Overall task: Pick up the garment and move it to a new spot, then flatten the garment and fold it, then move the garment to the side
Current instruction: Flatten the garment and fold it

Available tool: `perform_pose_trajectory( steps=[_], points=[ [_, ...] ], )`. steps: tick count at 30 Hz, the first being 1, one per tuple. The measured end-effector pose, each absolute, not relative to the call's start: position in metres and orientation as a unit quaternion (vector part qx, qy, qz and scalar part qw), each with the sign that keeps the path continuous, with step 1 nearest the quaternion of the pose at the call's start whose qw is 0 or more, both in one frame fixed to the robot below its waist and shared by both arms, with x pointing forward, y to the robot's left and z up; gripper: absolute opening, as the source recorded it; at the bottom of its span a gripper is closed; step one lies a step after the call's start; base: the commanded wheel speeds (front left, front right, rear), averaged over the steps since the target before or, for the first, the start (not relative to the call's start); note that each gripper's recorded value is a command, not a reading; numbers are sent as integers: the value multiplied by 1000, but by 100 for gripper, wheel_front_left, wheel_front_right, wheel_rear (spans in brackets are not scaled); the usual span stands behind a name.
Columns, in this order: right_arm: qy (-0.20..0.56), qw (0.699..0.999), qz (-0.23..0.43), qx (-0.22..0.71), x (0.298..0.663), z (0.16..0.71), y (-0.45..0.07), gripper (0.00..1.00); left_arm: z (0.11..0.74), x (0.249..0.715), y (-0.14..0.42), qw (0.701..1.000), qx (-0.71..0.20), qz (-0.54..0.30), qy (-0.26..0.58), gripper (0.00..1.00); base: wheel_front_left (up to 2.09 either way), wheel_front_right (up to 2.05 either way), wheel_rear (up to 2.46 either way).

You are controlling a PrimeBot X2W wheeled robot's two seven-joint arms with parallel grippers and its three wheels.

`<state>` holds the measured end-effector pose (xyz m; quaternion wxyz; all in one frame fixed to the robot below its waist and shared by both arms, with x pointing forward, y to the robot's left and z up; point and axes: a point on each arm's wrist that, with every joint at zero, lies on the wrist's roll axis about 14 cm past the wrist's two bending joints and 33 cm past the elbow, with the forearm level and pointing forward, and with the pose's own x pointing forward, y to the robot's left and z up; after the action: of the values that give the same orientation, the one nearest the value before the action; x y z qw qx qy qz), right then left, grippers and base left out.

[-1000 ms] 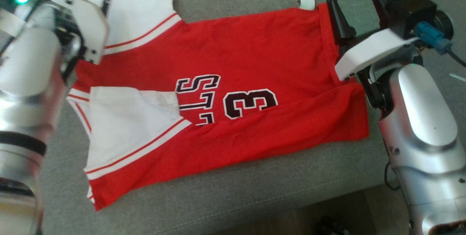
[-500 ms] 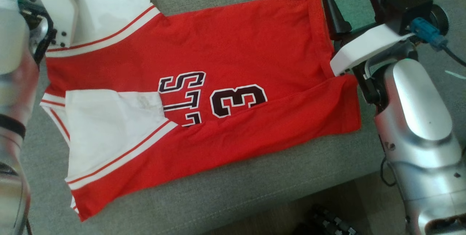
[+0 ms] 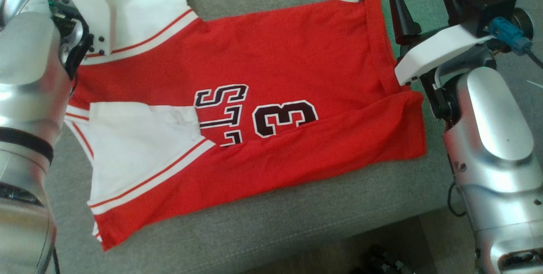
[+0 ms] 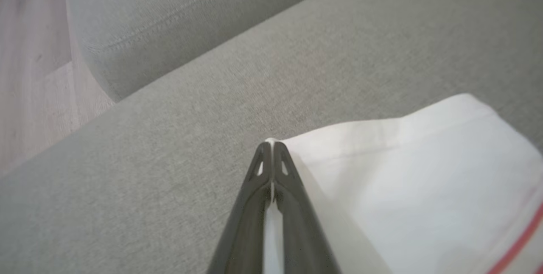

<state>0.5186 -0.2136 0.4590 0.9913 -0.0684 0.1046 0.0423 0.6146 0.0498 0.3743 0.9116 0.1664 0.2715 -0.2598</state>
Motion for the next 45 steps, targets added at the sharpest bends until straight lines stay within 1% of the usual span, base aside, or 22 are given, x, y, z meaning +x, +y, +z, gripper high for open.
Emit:
perform_pose_trajectory(
  steps=[4, 7, 9, 14, 19, 24, 29, 33, 39, 45],
  points=[
    [103, 992, 41, -56, 519, 464, -212, 100, 410, 617, 48, 934, 131, -259, 207, 0, 0, 0, 0],
    [105, 993, 35, -37, 519, 466, -214, 100, 437, 615, 44, 950, 83, -254, 163, 0, 0, 0, 0],
    [113, 993, 29, -14, 520, 465, -217, 100, 451, 610, 41, 955, 60, -254, 137, 0, 0, 0, 0],
    [141, 989, 33, -8, 522, 455, -218, 100, 469, 589, 44, 962, 35, -253, 98, 0, 0, 0, 0],
    [199, 980, 24, 16, 519, 431, -223, 100, 476, 567, 49, 965, 19, -250, 83, 0, 0, 0, 0],
    [255, 967, 24, 2, 514, 405, -228, 100, 481, 552, 54, 966, 16, -248, 73, 0, 0, 0, 0],
    [303, 952, 38, 0, 506, 380, -219, 100, 483, 543, 52, 965, 17, -252, 73, 0, 0, 0, 0],
    [316, 948, 43, 0, 506, 372, -217, 100, 484, 542, 59, 966, 24, -247, 73, 0, 0, 0, 0],
    [311, 949, 54, -8, 519, 375, -210, 100, 483, 537, 56, 965, 22, -250, 78, 0, 0, 0, 0],
    [327, 944, 42, -12, 516, 364, -220, 100, 486, 537, 57, 964, 27, -251, 78, 0, 0, 0, 0]
  ],
)
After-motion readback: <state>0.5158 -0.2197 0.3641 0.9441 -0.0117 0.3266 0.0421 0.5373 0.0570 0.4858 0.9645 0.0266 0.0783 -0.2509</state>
